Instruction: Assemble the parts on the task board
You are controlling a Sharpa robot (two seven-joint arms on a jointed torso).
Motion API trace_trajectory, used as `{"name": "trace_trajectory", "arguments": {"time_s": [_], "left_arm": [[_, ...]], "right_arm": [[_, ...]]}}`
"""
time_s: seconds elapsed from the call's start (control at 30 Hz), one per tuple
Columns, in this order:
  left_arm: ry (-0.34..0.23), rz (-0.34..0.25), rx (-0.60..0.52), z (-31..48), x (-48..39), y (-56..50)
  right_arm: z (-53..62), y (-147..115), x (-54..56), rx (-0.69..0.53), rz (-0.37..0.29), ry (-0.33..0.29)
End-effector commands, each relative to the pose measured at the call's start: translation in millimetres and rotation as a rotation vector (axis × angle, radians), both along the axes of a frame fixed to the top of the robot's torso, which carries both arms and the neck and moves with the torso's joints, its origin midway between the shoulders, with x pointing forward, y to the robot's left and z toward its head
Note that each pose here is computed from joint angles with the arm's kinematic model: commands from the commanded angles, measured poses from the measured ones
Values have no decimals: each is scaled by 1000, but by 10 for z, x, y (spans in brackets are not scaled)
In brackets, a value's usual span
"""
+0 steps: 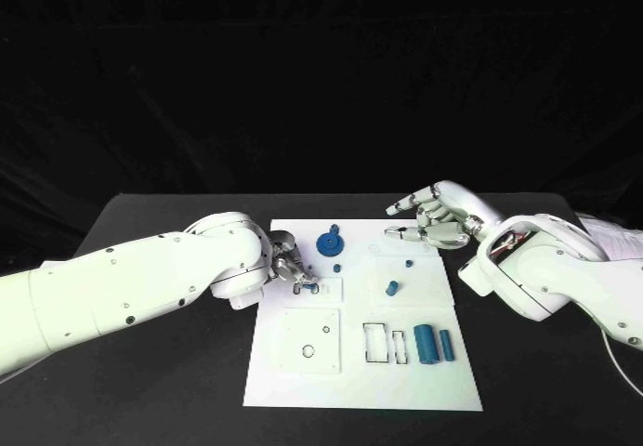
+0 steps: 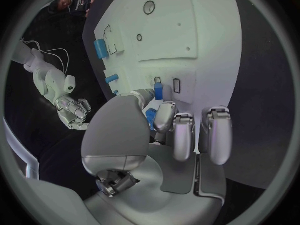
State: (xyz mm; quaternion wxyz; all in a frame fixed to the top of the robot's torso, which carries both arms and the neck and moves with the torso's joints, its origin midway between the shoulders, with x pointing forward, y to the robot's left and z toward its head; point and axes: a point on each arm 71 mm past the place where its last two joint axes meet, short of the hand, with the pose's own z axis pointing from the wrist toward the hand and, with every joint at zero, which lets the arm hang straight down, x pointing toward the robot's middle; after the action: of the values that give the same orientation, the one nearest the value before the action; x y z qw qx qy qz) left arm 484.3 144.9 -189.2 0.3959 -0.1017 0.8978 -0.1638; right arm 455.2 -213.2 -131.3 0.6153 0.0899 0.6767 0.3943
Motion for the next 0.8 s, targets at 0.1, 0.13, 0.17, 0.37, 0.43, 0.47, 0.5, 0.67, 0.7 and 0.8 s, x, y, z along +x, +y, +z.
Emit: {"name": "trace_trajectory", "arguments": {"time_s": [0.1,0.13,0.17,0.37,0.43,0.47,0.5,0.67,0.7,0.8], "left_arm": [[-11,-8,13,-36,-14,-28],[-9,-9,13,-43,-17,-30],[-8,-9,14,-47,-18,-31],[-1,-12,17,-74,-28,-38],[2,-14,20,-79,-31,-38],[4,-15,21,-82,-32,-38],[7,-17,24,-84,-34,-38],[21,-30,36,-95,-44,-42],[23,-32,38,-96,-46,-44],[28,-38,43,-99,-51,-49]], "right_arm": [[-9,15,-7,-13,12,1],[-9,16,-7,-13,12,1],[-9,16,-7,-13,12,1],[-9,15,-7,-13,13,1],[-9,16,-8,-13,13,2],[-10,16,-8,-13,13,2],[-10,15,-8,-14,13,3],[-11,16,-6,-14,13,2],[-11,18,-6,-13,13,2],[-12,23,-6,-13,15,2]]}}
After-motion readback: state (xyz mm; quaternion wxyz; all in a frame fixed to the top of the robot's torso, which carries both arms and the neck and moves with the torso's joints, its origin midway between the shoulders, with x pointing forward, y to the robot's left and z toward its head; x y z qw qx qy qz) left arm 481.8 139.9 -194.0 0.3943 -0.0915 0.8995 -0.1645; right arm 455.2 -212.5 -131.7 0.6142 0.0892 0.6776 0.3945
